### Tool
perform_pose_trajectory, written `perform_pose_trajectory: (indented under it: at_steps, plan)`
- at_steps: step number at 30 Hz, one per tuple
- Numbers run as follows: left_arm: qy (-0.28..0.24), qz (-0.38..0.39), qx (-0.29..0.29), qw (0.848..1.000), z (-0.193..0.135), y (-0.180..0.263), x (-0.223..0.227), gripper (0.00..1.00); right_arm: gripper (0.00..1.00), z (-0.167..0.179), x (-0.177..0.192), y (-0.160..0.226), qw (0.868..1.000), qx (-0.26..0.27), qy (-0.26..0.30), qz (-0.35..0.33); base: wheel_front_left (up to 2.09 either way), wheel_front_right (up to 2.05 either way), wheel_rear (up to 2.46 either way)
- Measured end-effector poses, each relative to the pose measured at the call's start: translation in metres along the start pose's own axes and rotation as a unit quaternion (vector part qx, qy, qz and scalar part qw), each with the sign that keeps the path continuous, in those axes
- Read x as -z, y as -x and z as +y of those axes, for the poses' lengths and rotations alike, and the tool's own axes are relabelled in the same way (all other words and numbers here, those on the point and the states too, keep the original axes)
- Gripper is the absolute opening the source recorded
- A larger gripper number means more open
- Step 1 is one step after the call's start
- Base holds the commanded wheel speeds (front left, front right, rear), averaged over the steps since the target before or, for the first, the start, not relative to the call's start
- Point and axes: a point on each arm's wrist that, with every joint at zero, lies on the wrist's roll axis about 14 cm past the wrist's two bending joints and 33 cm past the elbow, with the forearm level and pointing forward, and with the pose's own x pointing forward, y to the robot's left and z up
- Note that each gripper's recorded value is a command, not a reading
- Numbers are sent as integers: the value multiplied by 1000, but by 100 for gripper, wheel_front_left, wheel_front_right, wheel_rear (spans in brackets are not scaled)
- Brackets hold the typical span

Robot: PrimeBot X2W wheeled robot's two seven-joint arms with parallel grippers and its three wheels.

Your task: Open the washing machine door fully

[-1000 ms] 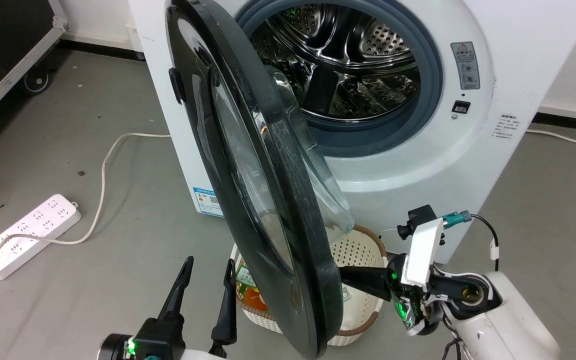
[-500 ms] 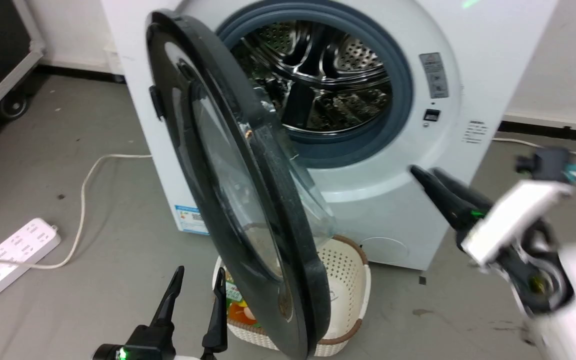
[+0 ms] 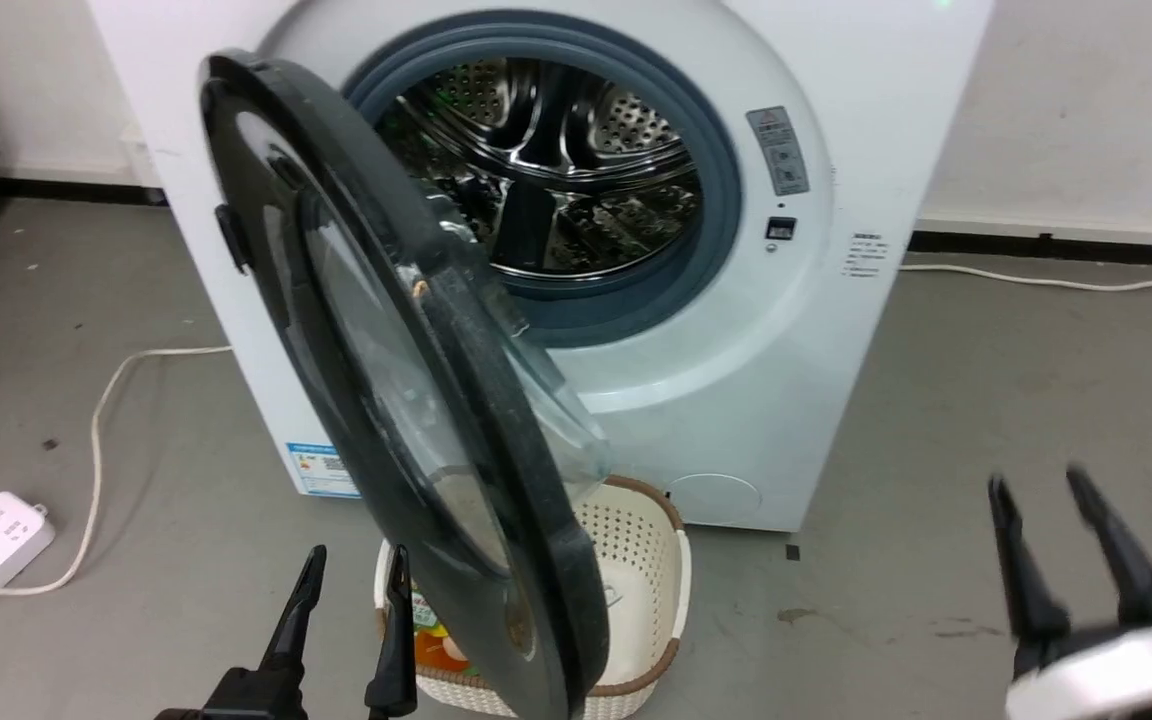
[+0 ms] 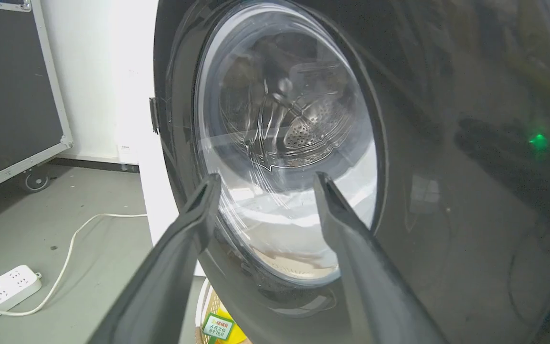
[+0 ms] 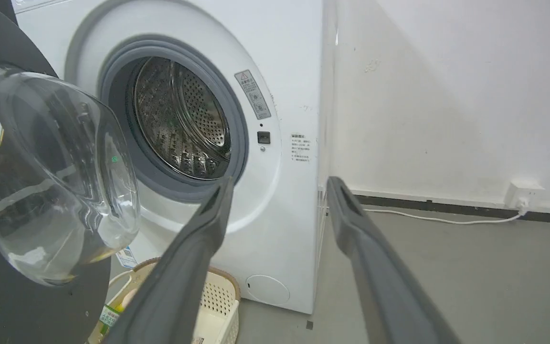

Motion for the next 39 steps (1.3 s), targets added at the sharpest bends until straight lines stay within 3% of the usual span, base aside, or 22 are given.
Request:
perform_pose_trajectory:
  at_steps: [4, 19, 20, 21, 26, 31, 39]
  plan:
    - [2, 12, 15, 1000, -6, 1, 8, 100, 100, 3, 24, 31, 999, 41, 8, 17, 0, 0, 0]
    - [14, 38, 56, 998, -21, 5, 23, 100, 100, 8, 53, 51, 997, 51, 20, 61, 0, 0, 0]
    - [15, 39, 58, 997, -22, 6, 24, 14, 100, 8, 53, 51, 997, 52, 19, 61, 0, 0, 0]
    - [17, 39, 63, 997, -23, 7, 24, 0, 100, 7, 53, 50, 997, 53, 18, 61, 0, 0, 0]
    - [20, 0, 52, 998, -18, 1, -1, 0, 100, 7, 52, 49, 997, 54, 12, 57, 0, 0, 0]
    - [26, -100, 19, 994, -5, -12, -63, 0, 100, 7, 51, 48, 997, 53, 11, 55, 0, 0, 0]
    - [42, -286, 33, 957, -22, -17, -181, 0, 100, 7, 50, 49, 997, 57, 3, 52, 0, 0, 0]
